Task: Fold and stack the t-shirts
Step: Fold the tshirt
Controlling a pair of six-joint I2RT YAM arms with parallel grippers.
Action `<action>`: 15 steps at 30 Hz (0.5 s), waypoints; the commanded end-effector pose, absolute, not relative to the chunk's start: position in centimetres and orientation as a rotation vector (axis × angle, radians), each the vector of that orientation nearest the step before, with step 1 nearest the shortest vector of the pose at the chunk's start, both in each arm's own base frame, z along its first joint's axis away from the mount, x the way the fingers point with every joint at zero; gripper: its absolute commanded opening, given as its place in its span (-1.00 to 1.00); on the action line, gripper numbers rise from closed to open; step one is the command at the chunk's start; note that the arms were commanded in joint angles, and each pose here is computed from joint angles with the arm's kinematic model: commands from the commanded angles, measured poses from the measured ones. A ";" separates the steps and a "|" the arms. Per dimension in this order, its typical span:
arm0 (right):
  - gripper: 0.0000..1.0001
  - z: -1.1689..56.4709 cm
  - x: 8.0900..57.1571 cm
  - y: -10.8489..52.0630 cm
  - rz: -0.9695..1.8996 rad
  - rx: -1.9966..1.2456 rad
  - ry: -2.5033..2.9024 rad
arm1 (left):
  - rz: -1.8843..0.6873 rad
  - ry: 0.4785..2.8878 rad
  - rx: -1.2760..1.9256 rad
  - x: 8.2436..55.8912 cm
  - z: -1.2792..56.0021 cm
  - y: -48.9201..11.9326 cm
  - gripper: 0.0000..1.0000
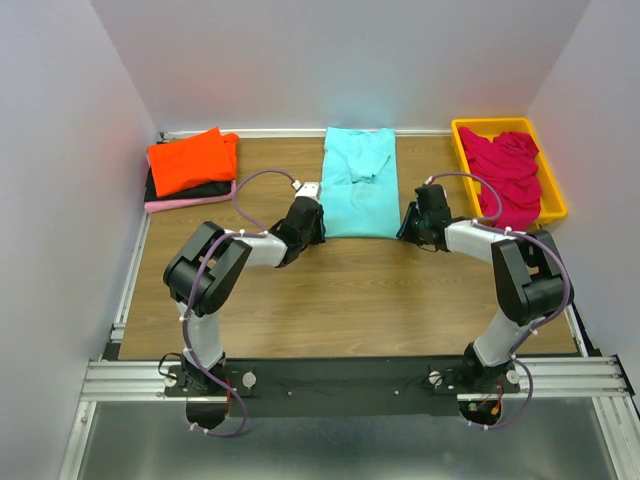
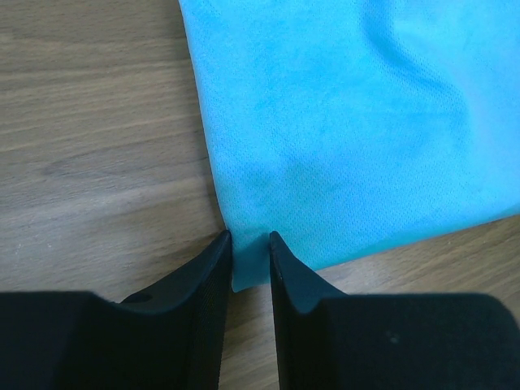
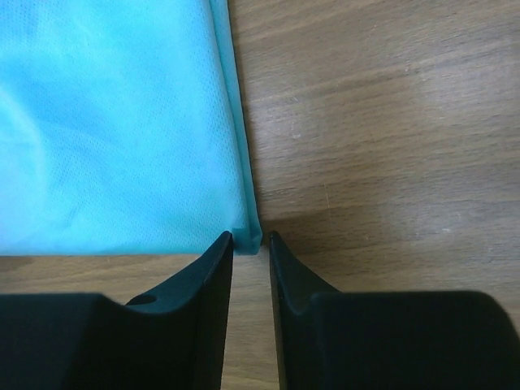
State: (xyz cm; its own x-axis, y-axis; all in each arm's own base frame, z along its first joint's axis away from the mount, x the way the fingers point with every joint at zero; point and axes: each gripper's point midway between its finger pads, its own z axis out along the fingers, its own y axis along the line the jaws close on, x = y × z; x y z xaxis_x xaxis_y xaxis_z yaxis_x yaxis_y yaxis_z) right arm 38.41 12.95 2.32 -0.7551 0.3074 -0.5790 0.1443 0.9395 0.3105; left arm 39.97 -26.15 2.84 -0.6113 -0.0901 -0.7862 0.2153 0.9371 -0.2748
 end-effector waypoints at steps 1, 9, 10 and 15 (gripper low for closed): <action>-0.32 2.5 37.2 12.9 0.331 0.324 2.446 | -0.341 2.280 0.098 38.2 0.1 -24.5 -0.34; -0.40 1.2 36.6 13.1 0.340 0.315 2.486 | -0.356 2.292 0.112 37.8 -0.6 -24.8 -0.68; -0.50 1.1 36.7 13.2 0.344 0.312 2.489 | -0.360 2.296 0.115 37.7 -0.8 -24.8 -0.69; -0.81 0.9 36.8 13.1 0.340 0.306 2.491 | -0.386 2.288 0.124 37.5 -0.7 -25.2 -0.80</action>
State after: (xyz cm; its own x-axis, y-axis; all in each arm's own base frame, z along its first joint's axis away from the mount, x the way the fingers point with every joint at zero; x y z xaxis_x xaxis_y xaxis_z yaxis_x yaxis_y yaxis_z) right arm 37.83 13.06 2.21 -0.7629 0.3094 -0.5677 0.1416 0.9367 0.3202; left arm 39.83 -26.09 2.67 -0.6059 -0.0943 -0.7899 0.2144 0.9369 -0.2763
